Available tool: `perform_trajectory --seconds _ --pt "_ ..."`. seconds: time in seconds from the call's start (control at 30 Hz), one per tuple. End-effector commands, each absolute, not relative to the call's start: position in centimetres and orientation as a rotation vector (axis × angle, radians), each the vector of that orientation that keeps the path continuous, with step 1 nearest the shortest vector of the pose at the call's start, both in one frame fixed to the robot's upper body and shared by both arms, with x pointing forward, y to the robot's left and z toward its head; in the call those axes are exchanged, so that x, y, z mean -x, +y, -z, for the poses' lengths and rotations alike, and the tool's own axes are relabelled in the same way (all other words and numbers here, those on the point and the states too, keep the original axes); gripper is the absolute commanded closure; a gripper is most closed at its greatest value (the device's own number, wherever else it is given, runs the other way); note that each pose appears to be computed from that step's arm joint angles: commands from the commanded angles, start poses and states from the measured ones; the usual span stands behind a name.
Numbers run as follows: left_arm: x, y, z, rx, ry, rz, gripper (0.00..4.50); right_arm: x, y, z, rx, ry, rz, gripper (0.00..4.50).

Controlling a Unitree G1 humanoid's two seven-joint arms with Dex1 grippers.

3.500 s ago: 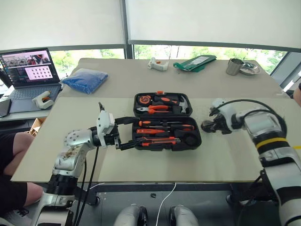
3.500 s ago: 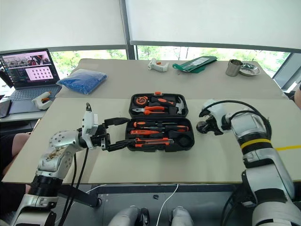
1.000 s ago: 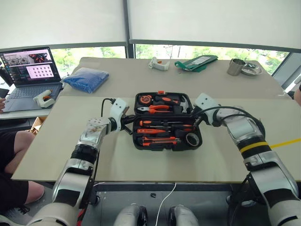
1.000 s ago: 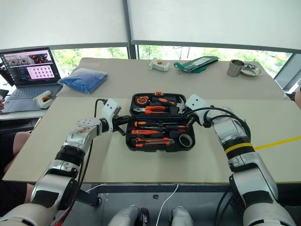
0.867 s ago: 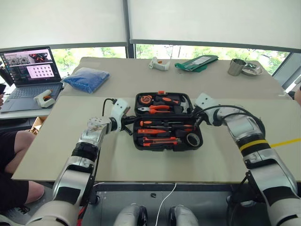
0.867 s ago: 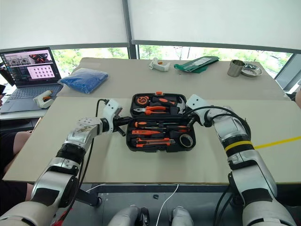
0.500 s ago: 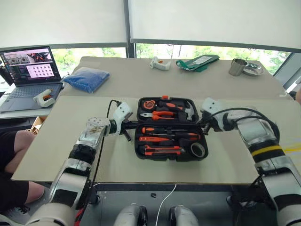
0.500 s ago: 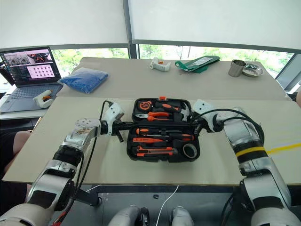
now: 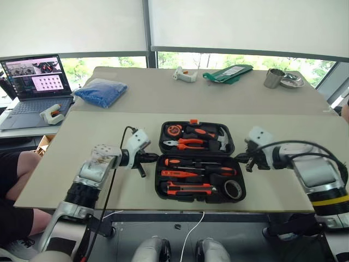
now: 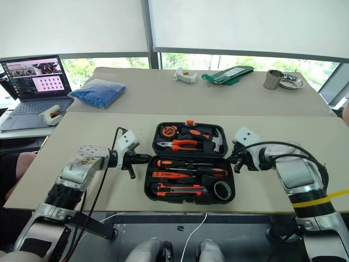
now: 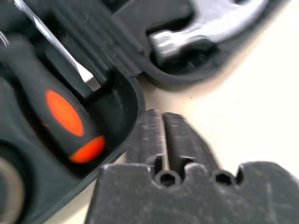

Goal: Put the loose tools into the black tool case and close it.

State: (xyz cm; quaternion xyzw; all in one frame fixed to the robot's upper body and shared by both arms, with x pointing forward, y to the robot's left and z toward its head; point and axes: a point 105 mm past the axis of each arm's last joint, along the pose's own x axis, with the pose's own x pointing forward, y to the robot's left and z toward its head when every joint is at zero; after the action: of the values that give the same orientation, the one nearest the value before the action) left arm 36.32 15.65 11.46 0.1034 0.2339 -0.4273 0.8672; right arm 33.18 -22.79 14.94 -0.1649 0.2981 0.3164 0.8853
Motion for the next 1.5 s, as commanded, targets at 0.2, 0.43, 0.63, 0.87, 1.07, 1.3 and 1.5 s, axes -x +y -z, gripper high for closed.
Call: perform_trajectory --seconds 0.2,0.43,0.63,0.87,1.07,1.3,1.5 --pt "-36.9 13.4 -16.4 0.129 0.664 0.889 0.81 -33.3 -21.4 -18.0 0.073 0.710 -0.582 0.96" --pt "-40.5 11.3 -16.0 0.085 0.630 0.782 0.00 -37.8 -22.5 -17.4 0.109 0.710 -0.348 0.06" --pt "-41.3 10.6 -15.7 0.051 0.624 0.779 0.00 -38.9 -21.6 -16.6 0.077 0.755 -0.340 0.06" --pt "-41.6 11.0 -15.4 0.045 0.627 0.752 1.78 -39.4 -22.4 -15.2 0.031 0.807 -0.273 0.67" --pt "-41.6 11.0 -15.5 0.047 0.633 0.756 3.99 -39.4 -21.9 -14.4 0.000 0.854 -0.283 2.72" --pt "-41.5 11.2 -14.7 0.079 0.647 0.741 4.50 -39.9 -21.3 -14.2 -0.047 0.837 -0.281 4.48" --pt "-41.6 10.8 -15.4 0.180 0.479 0.785 4.50 -40.4 -19.3 -17.0 0.063 0.544 -0.432 4.48"
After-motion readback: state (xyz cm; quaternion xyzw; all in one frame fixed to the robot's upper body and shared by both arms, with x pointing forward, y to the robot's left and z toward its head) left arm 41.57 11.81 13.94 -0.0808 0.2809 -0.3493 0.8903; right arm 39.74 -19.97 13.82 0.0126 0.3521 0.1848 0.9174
